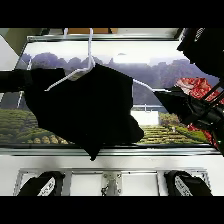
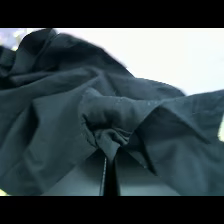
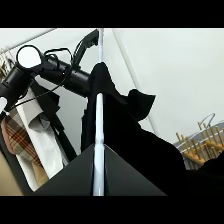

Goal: Fold the clothes and pants, and hang the long-sleeved shirts on hangers.

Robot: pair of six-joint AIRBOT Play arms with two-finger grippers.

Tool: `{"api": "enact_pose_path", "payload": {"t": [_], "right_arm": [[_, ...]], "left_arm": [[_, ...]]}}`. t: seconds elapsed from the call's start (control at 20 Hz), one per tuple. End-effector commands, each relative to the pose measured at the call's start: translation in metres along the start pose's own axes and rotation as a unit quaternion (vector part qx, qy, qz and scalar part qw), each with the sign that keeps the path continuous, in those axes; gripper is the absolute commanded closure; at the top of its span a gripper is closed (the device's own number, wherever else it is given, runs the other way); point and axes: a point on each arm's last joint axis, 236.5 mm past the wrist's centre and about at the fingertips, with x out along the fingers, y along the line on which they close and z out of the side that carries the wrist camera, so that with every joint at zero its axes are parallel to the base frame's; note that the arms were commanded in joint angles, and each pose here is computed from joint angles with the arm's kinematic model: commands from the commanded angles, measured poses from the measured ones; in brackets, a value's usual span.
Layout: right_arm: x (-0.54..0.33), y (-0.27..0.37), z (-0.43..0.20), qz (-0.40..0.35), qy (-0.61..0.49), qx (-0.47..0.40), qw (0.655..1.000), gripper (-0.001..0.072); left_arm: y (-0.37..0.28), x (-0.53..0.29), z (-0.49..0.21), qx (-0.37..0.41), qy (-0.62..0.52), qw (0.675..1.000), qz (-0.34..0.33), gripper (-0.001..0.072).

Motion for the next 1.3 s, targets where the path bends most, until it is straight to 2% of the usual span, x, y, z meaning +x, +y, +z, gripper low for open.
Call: {"api": "enact_pose_path", "payload": {"t": [0.0,0.25,0.55,0.75,0.9,1.1,1.25], "right_arm": [[0.004,0.001,-0.009,0.003,0.014,0.009,1.0,0.0702],[0.018,-0.008,-0.029,-0.011,0.041,0.014,0.999,0.0702],[0.024,-0.026,-0.027,-0.046,0.028,-0.011,0.998,0.0703],[0.023,-0.04,-0.008,-0.077,-0.011,-0.02,0.997,0.0703],[0.022,-0.038,0.012,-0.072,-0.053,-0.016,0.996,0.0702],[0.023,-0.033,0.014,-0.068,-0.056,-0.02,0.996,0.0702],[0.024,-0.019,0.012,-0.048,-0.048,-0.029,0.997,0.0702]], "left_arm": [[-0.026,-0.006,0.008,-0.009,-0.021,0.998,-0.052,0.0689],[-0.05,-0.01,0.009,-0.02,-0.021,0.994,-0.104,0.0689],[-0.054,-0.03,0.01,-0.011,-0.045,0.993,-0.105,0.0689],[-0.036,-0.051,0.007,0.002,-0.069,0.996,-0.055,0.0689],[-0.022,-0.051,-0.006,-0.009,-0.044,0.999,-0.023,0.0689],[-0.014,-0.032,-0.009,-0.018,-0.015,1.0,-0.014,0.0689],[0.004,-0.018,-0.001,-0.03,-0.016,0.999,0.017,0.0689]]}}
